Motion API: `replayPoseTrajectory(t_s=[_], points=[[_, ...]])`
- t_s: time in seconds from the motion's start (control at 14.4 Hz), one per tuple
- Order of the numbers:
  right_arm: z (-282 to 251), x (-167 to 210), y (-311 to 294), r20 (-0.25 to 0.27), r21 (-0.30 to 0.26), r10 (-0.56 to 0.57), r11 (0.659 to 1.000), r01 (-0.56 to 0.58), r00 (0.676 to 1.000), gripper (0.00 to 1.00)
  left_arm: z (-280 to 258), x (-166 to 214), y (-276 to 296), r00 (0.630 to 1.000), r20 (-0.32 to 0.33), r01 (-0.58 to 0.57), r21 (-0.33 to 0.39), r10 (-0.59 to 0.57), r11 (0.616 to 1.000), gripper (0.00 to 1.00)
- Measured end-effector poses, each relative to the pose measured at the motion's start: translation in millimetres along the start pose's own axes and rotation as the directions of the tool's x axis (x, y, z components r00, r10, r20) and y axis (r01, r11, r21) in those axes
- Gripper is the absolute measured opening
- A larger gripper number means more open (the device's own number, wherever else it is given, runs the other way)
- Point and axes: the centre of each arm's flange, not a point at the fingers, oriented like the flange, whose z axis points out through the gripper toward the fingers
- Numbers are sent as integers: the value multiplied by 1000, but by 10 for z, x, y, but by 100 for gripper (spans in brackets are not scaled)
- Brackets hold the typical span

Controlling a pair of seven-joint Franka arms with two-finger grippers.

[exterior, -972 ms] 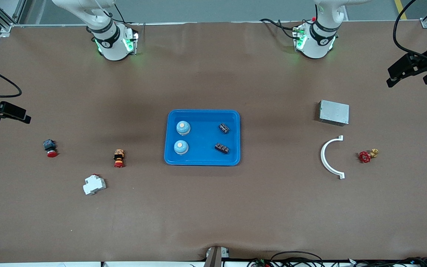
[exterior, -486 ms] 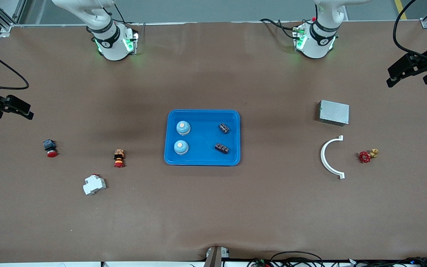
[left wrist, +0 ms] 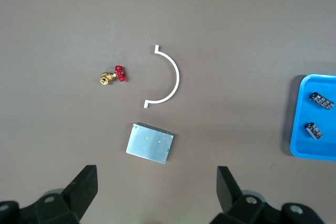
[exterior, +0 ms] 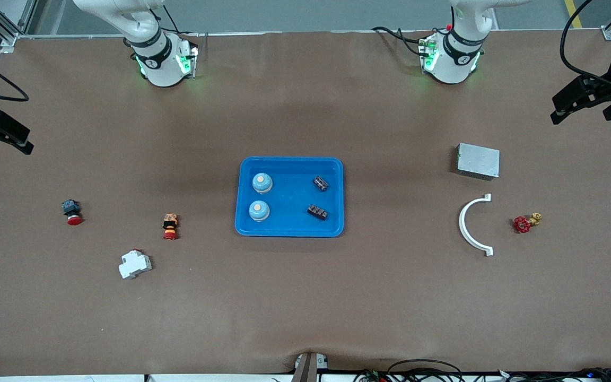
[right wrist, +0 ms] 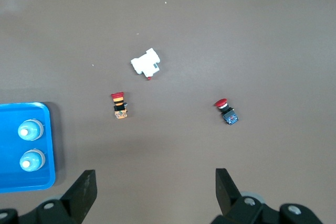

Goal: Place electrolytic capacitor and blue bell in tray

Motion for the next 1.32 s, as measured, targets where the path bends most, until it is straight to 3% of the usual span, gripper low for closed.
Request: replayPoseTrajectory(t_s=[0.35,1.32], points=[[138,46,122,43,38,4,999,-5,999,100,1,-33,12,1000,16,-3,3,3,1000,100],[98,41,121,41,43,-2,999,1,999,100,-8,-152,36,1000,22,-7,9,7,1000,100]])
